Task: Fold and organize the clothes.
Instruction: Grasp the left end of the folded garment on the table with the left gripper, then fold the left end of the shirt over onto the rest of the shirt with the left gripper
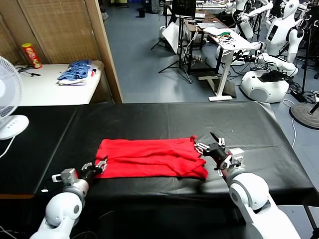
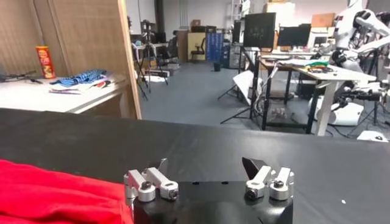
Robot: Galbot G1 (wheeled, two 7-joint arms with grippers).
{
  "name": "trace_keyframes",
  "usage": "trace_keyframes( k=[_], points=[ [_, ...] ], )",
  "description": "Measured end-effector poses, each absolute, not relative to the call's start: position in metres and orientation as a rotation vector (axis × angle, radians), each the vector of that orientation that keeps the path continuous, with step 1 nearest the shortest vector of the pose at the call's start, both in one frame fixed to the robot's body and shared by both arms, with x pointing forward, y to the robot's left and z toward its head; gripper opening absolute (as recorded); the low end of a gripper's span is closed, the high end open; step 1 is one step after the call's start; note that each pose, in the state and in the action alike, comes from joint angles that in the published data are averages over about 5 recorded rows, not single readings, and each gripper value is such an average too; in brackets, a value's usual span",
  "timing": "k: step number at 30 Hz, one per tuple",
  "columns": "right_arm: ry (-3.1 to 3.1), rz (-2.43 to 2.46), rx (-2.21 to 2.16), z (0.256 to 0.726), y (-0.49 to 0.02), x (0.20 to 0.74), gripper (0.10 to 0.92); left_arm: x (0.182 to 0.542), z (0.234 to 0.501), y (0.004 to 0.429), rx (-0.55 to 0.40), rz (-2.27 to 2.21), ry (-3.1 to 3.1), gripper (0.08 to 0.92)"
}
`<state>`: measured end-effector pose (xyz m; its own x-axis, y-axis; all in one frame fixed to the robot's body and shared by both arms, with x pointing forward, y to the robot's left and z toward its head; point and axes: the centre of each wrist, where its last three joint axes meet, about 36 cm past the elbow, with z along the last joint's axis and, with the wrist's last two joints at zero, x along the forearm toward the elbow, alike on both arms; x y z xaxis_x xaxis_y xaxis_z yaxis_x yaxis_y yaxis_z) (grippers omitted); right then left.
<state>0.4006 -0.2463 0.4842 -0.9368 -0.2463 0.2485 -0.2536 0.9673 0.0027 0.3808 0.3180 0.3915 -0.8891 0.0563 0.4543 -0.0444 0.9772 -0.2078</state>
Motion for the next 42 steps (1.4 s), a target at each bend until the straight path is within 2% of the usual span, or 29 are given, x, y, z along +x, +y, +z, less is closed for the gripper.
trace_keyframes(
  k=[3,5,9,17,20,23,28,37,42],
  points=[
    [-2.874,0.040,0.361,0.485,-0.248,0.399,0.798,0.383,0.392,0.321,-0.004,0.304,-2.645,0.188],
    [-2.878,0.037,0.351,0.486,-0.249,0.397,0.798,0.383,0.394,0.323,-0.001,0.265,-2.658,0.145],
    [-2.886,0.035,0.323,0.488,-0.253,0.392,0.798,0.380,0.399,0.328,0.028,0.045,-2.727,0.150],
    [-2.898,0.048,0.302,0.489,-0.250,0.379,0.798,0.378,0.424,0.373,0.174,-0.632,-2.772,0.145],
    [-2.903,0.059,0.302,0.490,-0.246,0.373,0.798,0.381,0.436,0.384,0.196,-0.773,-2.762,0.145],
    [-2.910,0.078,0.297,0.491,-0.243,0.368,0.798,0.381,0.442,0.377,0.193,-0.786,-2.767,0.145],
    [-2.922,0.091,0.288,0.494,-0.241,0.360,0.798,0.376,0.446,0.330,0.115,-0.565,-2.798,0.145],
    [-2.932,0.108,0.277,0.495,-0.237,0.354,0.798,0.371,0.456,0.229,-0.210,0.024,-2.808,0.145],
    [-2.933,0.125,0.267,0.494,-0.235,0.355,0.798,0.372,0.460,0.200,-0.316,0.200,-2.785,0.145]
  ],
)
